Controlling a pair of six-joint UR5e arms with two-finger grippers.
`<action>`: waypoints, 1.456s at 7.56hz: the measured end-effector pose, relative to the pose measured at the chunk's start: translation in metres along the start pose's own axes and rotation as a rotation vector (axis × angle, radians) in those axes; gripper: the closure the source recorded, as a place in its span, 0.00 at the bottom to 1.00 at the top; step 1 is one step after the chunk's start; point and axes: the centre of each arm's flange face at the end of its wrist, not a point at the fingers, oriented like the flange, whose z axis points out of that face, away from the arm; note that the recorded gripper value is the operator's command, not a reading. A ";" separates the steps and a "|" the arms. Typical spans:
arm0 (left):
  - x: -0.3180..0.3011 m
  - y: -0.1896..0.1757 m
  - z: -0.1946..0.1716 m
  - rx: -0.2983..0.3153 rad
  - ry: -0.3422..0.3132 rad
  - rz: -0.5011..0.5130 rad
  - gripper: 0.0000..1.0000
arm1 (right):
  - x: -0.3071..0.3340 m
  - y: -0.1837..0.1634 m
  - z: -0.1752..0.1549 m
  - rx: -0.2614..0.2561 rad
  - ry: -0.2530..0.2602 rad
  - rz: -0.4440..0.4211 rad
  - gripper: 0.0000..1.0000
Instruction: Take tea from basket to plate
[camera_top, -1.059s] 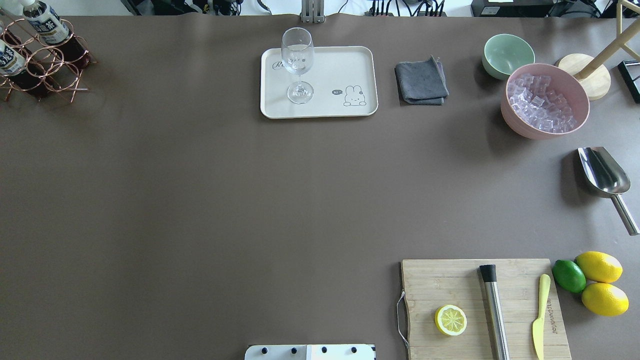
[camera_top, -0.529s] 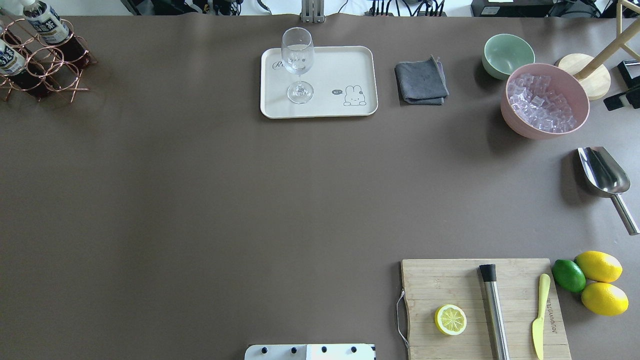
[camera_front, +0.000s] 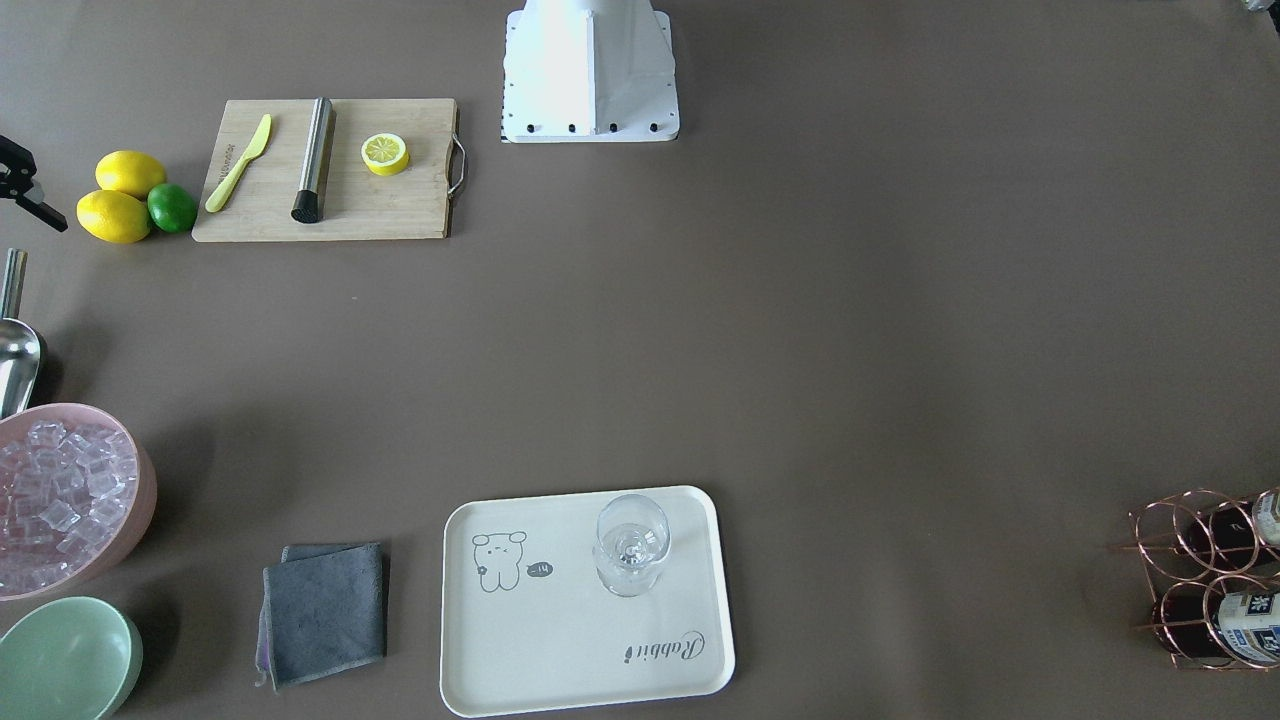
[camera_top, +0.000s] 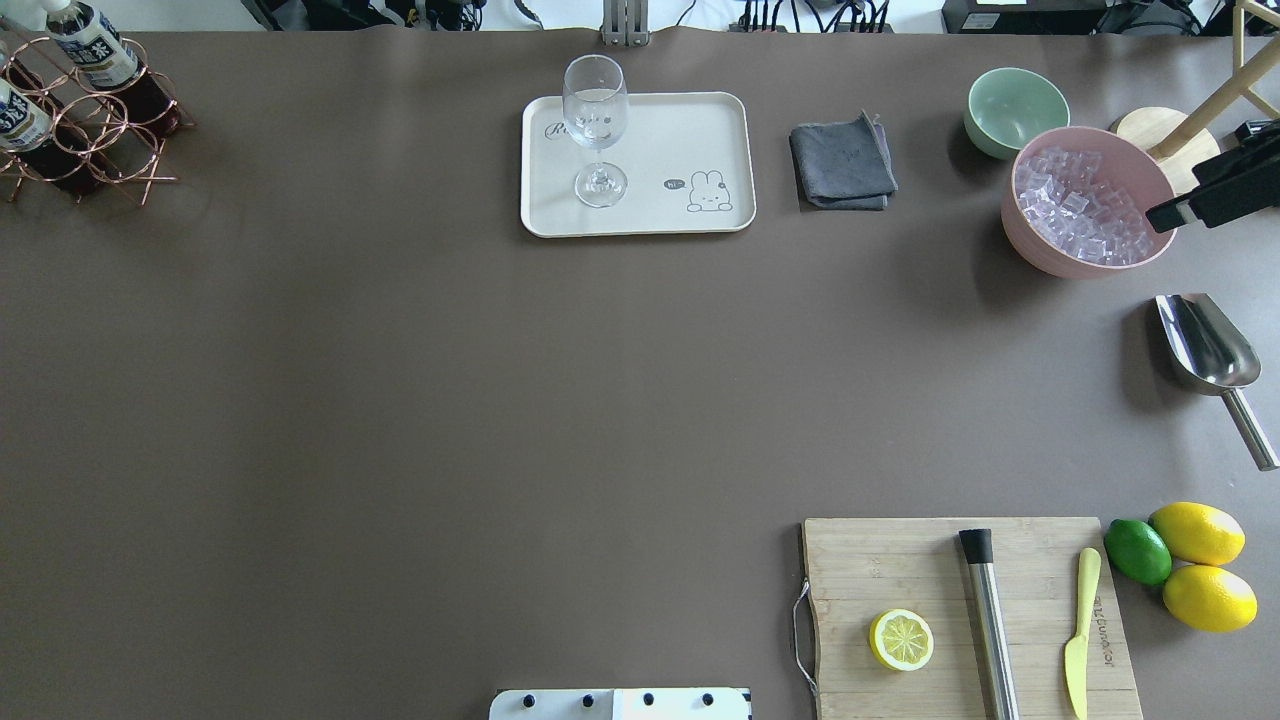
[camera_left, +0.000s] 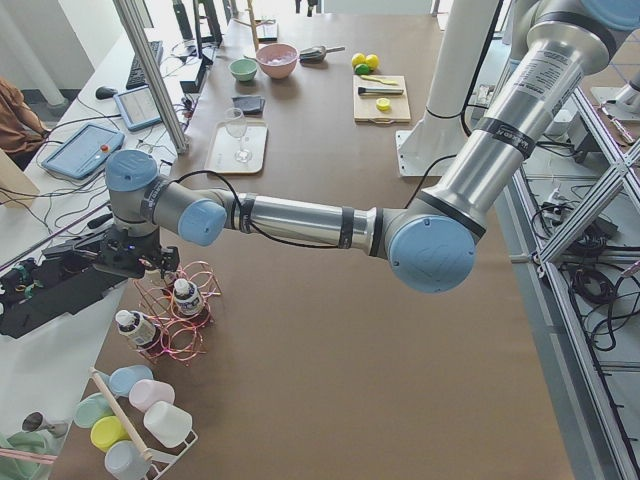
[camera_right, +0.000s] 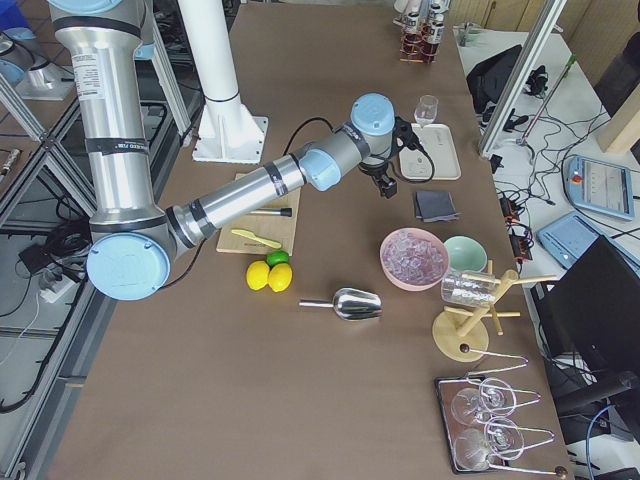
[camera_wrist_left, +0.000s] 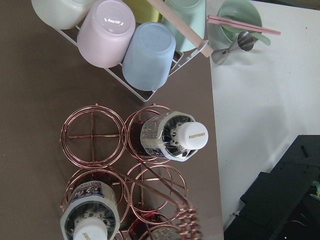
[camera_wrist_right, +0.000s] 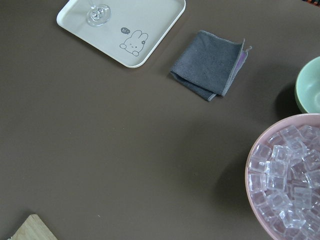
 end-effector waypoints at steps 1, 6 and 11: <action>0.000 0.001 0.000 -0.003 0.000 0.001 0.12 | -0.009 -0.009 0.010 -0.008 -0.015 -0.023 0.00; -0.003 -0.002 0.004 -0.016 0.000 0.004 0.20 | -0.026 -0.064 0.050 0.080 0.003 -0.227 0.00; -0.001 -0.002 0.005 -0.018 0.004 -0.005 0.24 | -0.022 -0.078 0.058 0.210 0.015 -0.383 0.00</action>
